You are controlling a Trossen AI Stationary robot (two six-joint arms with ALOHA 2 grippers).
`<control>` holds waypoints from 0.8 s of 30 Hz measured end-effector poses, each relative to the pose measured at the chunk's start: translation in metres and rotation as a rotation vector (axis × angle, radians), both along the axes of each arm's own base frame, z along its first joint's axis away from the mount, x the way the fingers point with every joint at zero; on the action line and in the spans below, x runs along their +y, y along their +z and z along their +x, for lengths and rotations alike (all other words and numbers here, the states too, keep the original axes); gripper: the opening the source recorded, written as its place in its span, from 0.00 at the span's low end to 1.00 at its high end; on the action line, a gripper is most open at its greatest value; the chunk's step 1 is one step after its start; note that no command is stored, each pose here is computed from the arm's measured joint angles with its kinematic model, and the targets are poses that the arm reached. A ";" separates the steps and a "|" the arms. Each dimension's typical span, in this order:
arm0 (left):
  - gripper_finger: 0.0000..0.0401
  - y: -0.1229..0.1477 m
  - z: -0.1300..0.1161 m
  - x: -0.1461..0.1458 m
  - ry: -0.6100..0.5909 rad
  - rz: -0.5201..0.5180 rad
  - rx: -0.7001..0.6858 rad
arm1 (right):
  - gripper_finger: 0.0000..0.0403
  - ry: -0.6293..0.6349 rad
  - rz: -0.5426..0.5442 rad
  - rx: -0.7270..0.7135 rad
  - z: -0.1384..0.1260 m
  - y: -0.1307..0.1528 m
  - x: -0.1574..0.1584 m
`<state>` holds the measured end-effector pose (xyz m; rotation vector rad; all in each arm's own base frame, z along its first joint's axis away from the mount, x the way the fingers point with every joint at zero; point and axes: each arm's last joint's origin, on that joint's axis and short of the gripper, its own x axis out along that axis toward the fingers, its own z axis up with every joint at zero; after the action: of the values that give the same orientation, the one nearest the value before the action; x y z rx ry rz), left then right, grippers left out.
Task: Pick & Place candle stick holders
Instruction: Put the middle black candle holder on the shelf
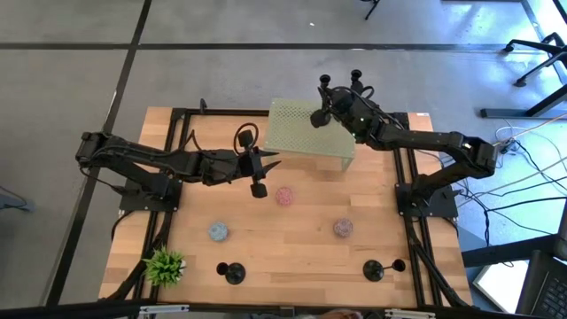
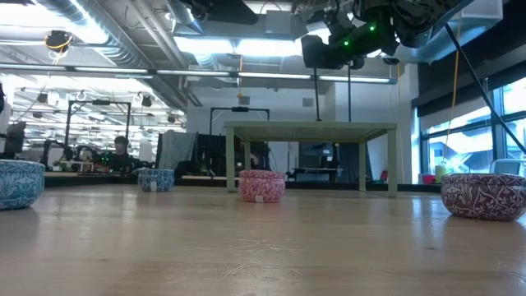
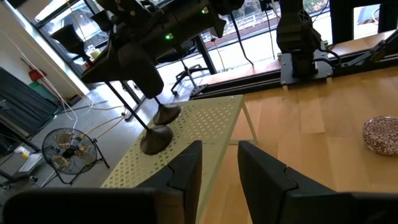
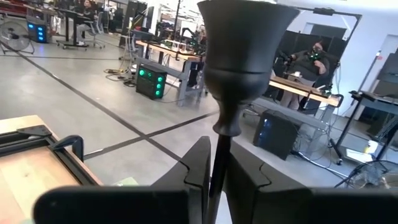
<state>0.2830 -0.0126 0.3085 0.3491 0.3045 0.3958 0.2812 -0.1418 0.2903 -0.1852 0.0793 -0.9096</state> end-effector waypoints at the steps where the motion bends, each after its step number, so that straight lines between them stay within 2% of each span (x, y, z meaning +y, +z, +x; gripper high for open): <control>1: 0.25 0.000 0.000 0.000 0.000 0.000 0.000 | 0.12 -0.006 -0.001 0.002 0.000 0.000 0.000; 11: 0.25 0.000 0.000 0.000 0.000 0.000 0.000 | 0.26 -0.004 0.005 0.000 0.000 0.000 0.000; 18: 0.25 0.000 0.000 0.000 0.000 0.000 0.000 | 0.27 0.022 -0.050 0.055 0.002 0.003 0.010; 24: 0.25 0.000 0.000 0.000 0.000 0.000 0.001 | 0.29 -0.033 -0.072 0.077 -0.001 0.009 0.016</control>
<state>0.2830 -0.0126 0.3084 0.3494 0.3049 0.3954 0.2797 -0.1253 0.2992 -0.2866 0.1210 -0.9391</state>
